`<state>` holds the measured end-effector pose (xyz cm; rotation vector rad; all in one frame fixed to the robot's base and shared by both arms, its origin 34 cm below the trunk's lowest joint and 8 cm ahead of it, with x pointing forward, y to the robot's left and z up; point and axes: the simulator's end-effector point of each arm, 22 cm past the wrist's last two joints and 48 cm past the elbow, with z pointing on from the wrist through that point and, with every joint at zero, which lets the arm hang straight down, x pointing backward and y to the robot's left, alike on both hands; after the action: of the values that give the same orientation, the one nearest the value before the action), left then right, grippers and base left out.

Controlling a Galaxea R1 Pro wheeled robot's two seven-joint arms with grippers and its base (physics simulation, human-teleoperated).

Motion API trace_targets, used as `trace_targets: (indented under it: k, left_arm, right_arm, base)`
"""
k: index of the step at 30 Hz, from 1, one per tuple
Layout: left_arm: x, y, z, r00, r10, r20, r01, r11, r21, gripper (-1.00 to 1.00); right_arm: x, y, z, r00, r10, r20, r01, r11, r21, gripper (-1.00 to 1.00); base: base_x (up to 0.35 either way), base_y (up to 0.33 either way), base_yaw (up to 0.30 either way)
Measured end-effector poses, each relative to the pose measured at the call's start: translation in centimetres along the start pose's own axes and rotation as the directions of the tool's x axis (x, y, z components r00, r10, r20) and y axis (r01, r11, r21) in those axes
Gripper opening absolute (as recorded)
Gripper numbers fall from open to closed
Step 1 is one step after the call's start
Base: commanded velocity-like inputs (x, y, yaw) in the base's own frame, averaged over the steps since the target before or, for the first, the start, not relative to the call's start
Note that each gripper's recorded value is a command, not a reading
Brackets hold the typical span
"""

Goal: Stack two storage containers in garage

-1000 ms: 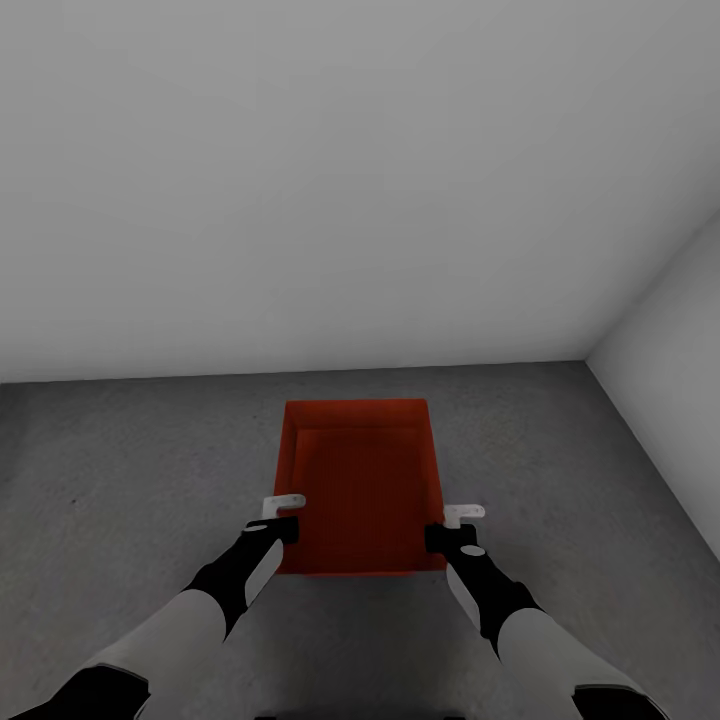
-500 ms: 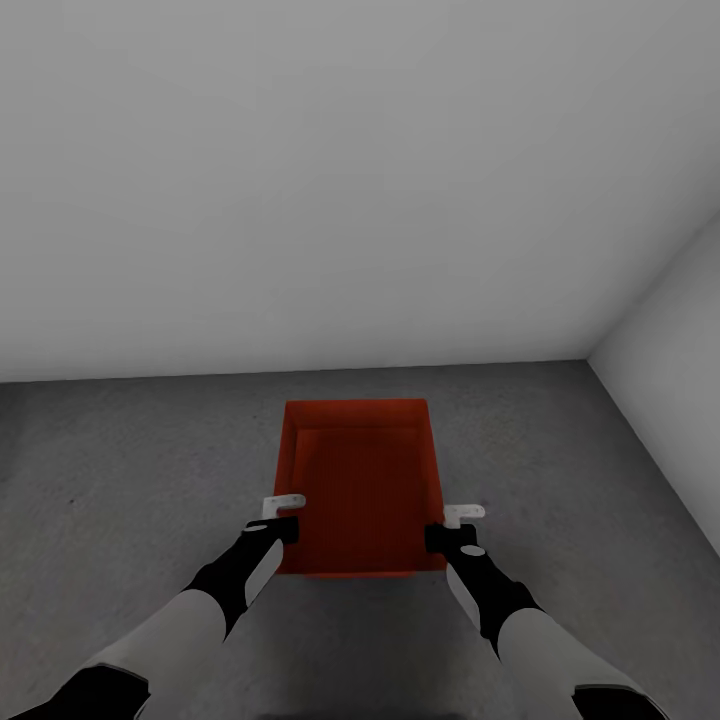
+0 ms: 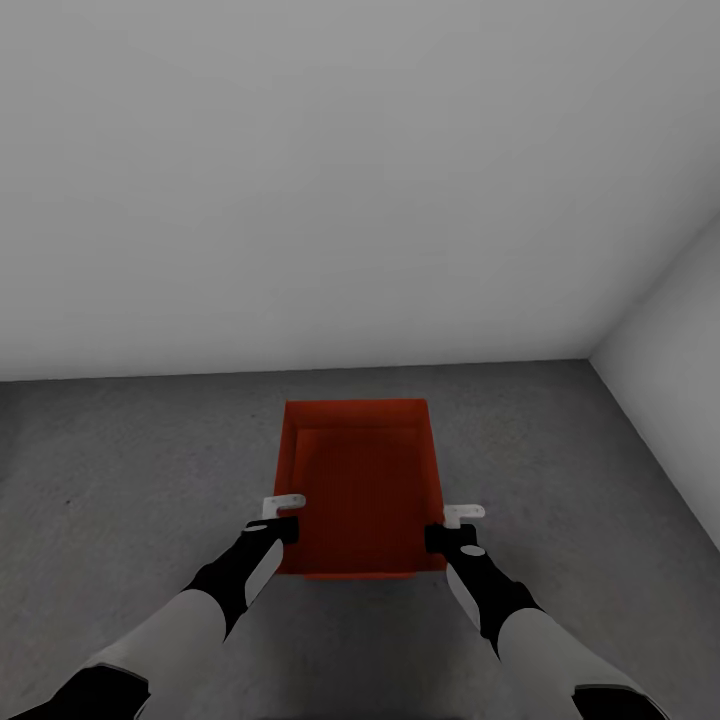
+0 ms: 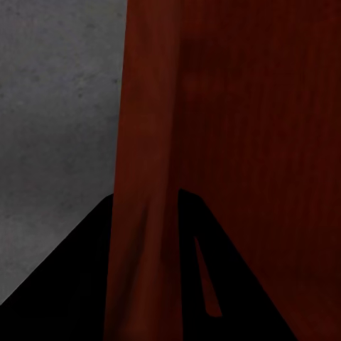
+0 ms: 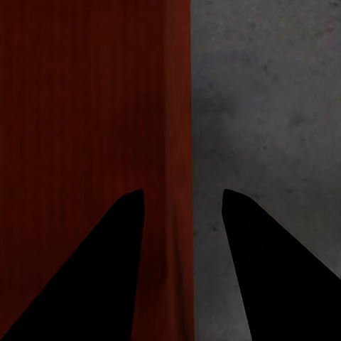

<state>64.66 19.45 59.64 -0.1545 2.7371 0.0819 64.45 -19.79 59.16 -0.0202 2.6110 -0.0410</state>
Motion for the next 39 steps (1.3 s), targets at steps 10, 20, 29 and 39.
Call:
trace_targets:
  k: [10, 20, 29, 39]
  left_arm:
    - [0.2, -0.1, 1.1, 1.000, 0.000, 0.002, 0.000, 1.000, 0.000, -1.00]
    - [0.4, -0.1, 2.3, 1.000, 0.000, 0.002, 0.000, 1.000, 0.000, -1.00]
    - [0.7, -0.2, 3.4, 1.000, 0.000, 0.003, 0.000, 1.000, 0.000, -1.00]
    - [1.4, -0.3, 4.8, 1.000, 0.000, -0.004, 0.000, 1.000, 0.000, -1.00]
  right_arm:
    - [0.3, 0.0, 1.1, 1.000, 0.000, 0.002, 0.000, 1.000, 0.000, -1.00]
    - [0.7, 0.1, 2.2, 1.000, 0.000, 0.002, 0.000, 1.000, 0.000, -1.00]
    - [1.2, 0.1, 3.3, 1.000, 0.000, 0.003, 0.000, 1.000, 0.000, -1.00]
    - [2.0, 0.1, 4.6, 1.000, 0.000, -0.003, 0.000, 1.000, -0.001, -1.00]
  base:
    - [0.000, 0.000, 0.000]
    - [0.000, 0.000, 0.000]
    - [0.000, 0.000, 0.000]
    - [0.000, 0.000, 0.000]
